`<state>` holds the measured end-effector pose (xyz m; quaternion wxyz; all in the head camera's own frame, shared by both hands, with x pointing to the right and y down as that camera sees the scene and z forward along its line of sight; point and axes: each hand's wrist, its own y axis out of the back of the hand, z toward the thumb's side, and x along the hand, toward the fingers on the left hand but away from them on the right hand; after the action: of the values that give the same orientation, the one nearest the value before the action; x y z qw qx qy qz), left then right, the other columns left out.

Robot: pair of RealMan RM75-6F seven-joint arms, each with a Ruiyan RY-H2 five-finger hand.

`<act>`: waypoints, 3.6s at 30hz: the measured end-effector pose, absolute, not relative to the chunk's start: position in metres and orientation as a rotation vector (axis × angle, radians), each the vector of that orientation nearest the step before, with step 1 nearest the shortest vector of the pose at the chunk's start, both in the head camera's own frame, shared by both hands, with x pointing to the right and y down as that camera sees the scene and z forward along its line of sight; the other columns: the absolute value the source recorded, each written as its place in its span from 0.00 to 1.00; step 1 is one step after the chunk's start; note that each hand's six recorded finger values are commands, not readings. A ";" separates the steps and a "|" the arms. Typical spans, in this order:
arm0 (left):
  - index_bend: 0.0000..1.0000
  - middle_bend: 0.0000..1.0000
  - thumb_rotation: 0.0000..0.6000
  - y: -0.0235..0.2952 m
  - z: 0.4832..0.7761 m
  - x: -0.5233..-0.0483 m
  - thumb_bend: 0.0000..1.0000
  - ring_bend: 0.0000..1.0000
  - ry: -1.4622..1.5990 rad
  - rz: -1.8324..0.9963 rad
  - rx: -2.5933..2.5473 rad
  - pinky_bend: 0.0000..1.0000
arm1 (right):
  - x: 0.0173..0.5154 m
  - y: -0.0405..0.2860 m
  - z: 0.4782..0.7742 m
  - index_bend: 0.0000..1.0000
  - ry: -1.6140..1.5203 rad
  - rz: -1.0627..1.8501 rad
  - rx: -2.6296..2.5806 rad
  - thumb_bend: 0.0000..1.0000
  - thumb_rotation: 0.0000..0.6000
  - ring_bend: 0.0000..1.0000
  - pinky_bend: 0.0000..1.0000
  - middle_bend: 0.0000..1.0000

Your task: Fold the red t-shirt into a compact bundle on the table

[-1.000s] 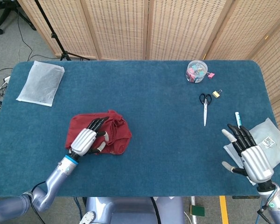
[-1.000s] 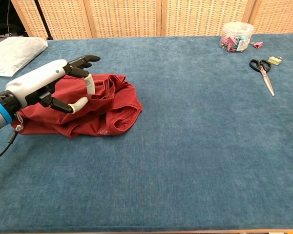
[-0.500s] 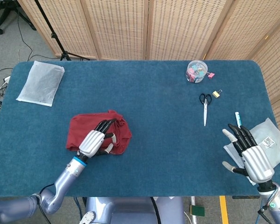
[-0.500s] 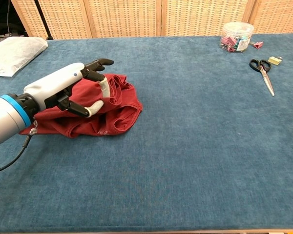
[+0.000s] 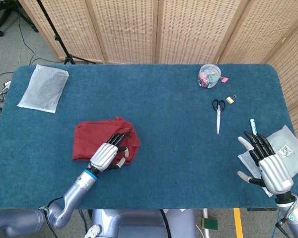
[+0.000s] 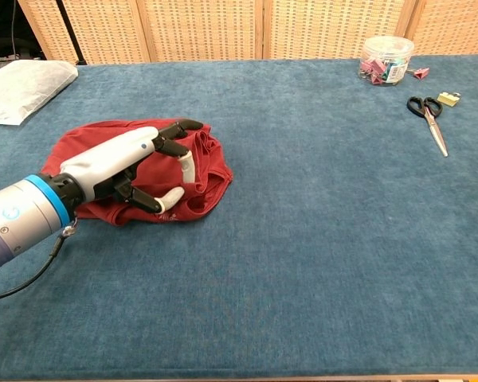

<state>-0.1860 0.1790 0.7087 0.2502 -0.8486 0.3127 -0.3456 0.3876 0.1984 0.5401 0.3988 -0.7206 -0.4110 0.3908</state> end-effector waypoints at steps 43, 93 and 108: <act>0.00 0.00 1.00 0.151 0.721 -0.235 0.00 0.00 1.276 -0.801 -2.419 0.00 | 0.384 0.201 0.544 0.00 -1.015 1.005 -1.833 0.03 1.00 0.00 0.00 0.00; 0.00 0.00 1.00 0.105 0.627 -0.298 0.00 0.00 1.131 -0.826 -1.989 0.00 | 0.389 0.200 0.538 0.00 -1.057 0.987 -1.814 0.04 1.00 0.00 0.00 0.00; 0.00 0.00 1.00 0.141 0.581 -0.442 0.00 0.00 1.229 -1.212 -1.690 0.00 | 0.395 0.198 0.528 0.00 -1.094 0.971 -1.792 0.04 1.00 0.00 0.00 0.00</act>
<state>-0.4420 0.1408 0.5814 0.3551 -0.6540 0.4756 -0.4691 0.3947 0.1978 0.5279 0.4023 -0.7093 -0.4331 0.3841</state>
